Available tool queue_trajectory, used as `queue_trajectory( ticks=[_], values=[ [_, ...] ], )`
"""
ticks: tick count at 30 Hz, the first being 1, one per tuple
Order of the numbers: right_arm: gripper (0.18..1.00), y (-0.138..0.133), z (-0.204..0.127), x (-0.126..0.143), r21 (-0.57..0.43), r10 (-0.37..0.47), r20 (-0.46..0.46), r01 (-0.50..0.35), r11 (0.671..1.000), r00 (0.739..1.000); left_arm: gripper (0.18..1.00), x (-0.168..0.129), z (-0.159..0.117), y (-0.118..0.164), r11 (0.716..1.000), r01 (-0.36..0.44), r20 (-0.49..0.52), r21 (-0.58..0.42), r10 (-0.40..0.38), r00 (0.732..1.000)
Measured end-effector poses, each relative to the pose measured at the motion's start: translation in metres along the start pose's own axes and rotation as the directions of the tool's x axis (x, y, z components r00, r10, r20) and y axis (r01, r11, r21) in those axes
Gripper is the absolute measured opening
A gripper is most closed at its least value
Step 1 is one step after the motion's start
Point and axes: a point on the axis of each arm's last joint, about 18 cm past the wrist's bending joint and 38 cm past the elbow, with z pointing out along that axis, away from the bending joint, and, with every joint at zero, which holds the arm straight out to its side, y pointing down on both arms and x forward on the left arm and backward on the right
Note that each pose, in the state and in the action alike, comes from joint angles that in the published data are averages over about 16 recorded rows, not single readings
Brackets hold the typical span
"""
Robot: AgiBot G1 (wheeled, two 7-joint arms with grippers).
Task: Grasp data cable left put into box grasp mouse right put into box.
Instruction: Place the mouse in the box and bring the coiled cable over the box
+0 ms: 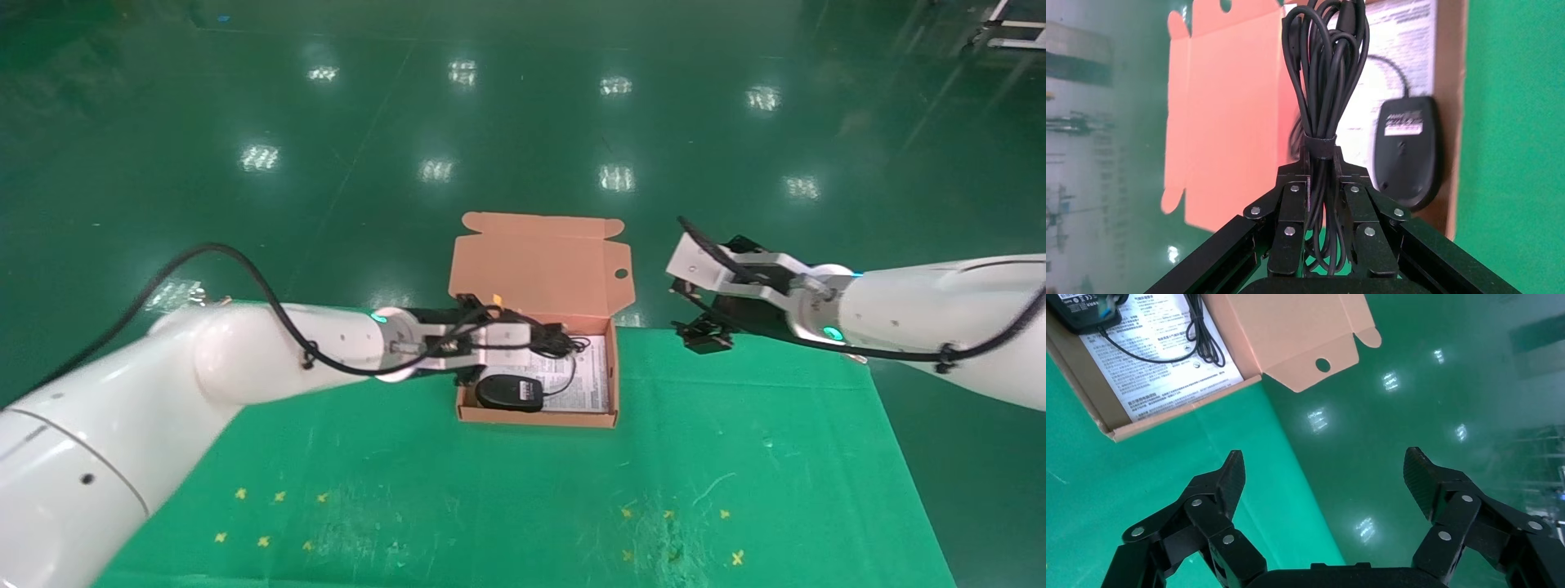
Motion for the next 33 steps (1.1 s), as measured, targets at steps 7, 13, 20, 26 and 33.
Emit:
queue_trajectory(
  ticks=[7, 13, 20, 26, 33],
  values=[
    [0.964, 0.008, -0.014, 0.005, -0.012, -0.008, -0.016, 0.008, 1.000, 1.000, 0.241, 0.017, 0.011, -0.010, 0.999, -0.009, -0.005, 0.038, 0.009, 1.000],
    [0.993, 0.011, -0.024, 0.010, -0.018, -0.018, -0.028, 0.018, 1.000, 0.999, 0.241, 0.025, 0.015, -0.015, 0.998, -0.007, -0.005, 0.056, 0.007, 1.000],
    [1.000, 0.013, -0.032, 0.014, -0.024, -0.028, -0.037, 0.027, 0.999, 0.999, 0.241, 0.028, 0.018, -0.020, 0.998, -0.002, -0.002, 0.068, 0.002, 1.000],
    [1.000, 0.014, -0.036, 0.016, -0.027, -0.033, -0.041, 0.032, 0.999, 0.999, 0.240, 0.030, 0.019, -0.023, 0.997, 0.005, -0.002, 0.077, -0.004, 1.000],
    [1.000, 0.014, -0.037, 0.016, -0.029, -0.034, -0.041, 0.033, 0.999, 0.999, 0.246, 0.031, 0.020, -0.025, 0.997, 0.008, -0.003, 0.082, -0.008, 1.000]
  ],
)
